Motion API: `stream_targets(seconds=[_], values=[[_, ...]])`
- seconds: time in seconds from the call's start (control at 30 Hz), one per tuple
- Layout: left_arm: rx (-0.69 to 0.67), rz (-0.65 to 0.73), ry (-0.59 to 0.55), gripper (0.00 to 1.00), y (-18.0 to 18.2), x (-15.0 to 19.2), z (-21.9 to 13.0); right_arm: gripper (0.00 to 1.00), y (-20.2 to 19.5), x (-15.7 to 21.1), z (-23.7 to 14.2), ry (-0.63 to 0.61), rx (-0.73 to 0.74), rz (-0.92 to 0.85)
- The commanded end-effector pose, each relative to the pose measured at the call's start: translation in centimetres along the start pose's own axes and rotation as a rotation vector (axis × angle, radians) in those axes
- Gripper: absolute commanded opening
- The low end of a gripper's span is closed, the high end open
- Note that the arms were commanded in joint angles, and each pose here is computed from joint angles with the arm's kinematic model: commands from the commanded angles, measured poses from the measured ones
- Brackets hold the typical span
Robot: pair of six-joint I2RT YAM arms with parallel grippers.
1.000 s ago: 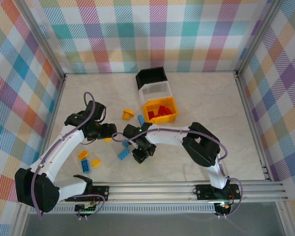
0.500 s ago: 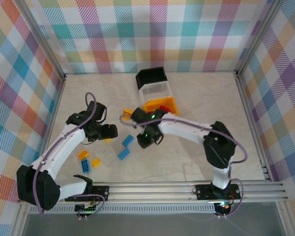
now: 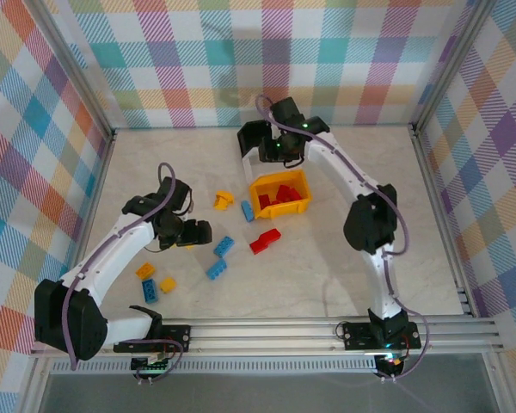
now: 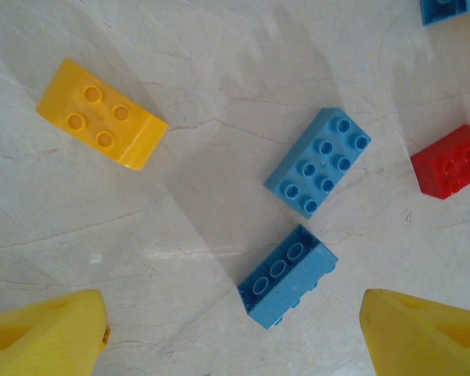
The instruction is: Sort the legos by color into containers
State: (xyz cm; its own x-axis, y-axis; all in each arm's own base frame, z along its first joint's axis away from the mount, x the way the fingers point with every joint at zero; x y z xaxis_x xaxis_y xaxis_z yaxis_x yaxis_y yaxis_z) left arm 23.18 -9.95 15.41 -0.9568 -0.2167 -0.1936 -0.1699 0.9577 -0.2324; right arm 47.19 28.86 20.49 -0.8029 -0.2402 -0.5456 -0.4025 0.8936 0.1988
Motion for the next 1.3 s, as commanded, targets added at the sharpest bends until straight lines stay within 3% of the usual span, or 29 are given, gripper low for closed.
stream_targets(seconds=[0.0, 0.3, 0.5, 0.57, 0.77, 1.0, 1.27], values=[[0.012, 0.046, 0.04, 0.84, -0.7, 1.0, 0.0, 0.36, -1.5, -1.2, 1.9, -0.006, 0.005, 0.067], [0.003, 0.031, 0.066, 0.82, -1.4, 0.8, 0.4, 0.41, -5.0, -2.3, 6.3, -0.032, 0.01, 0.141], [-0.003, 0.047, 0.106, 0.82, -2.1, 0.8, 2.2, 0.58, -5.1, -1.7, 6.7, -0.004, -0.005, 0.15], [-0.006, 0.071, 0.11, 0.81, -2.8, 0.5, 2.7, 0.64, -4.9, -2.0, 5.8, -0.01, -0.007, 0.137], [-0.023, 0.2, 0.13, 0.77, -5.3, -0.5, 5.0, 0.7, -3.1, -2.0, -0.4, -0.024, -0.052, 0.124], [-0.079, 0.326, 0.205, 0.75, -6.5, -0.6, 8.9, 0.71, -2.1, 3.0, -6.8, -0.029, -0.082, 0.142], [-0.124, 0.368, 0.242, 0.72, -6.3, -1.0, 11.5, 0.72, -2.1, 7.7, -10.5, -0.014, -0.078, 0.161]])
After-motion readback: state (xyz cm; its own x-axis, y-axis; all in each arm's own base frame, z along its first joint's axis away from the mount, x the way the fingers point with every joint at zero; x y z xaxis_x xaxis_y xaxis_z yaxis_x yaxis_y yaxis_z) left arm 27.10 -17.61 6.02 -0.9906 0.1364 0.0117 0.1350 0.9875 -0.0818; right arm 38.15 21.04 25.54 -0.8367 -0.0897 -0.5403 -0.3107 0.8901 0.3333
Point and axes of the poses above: each hand's point on the last joint's axis, 136 mm out from that joint toward the fingers, its own z axis out along the fingers, its own y axis along the line the jaws close on, x = y × z, the point moved 3 cm from there along -z, back along the fingers, and after that the axes turned 9 degrees about -z, right-handed, at the moved point
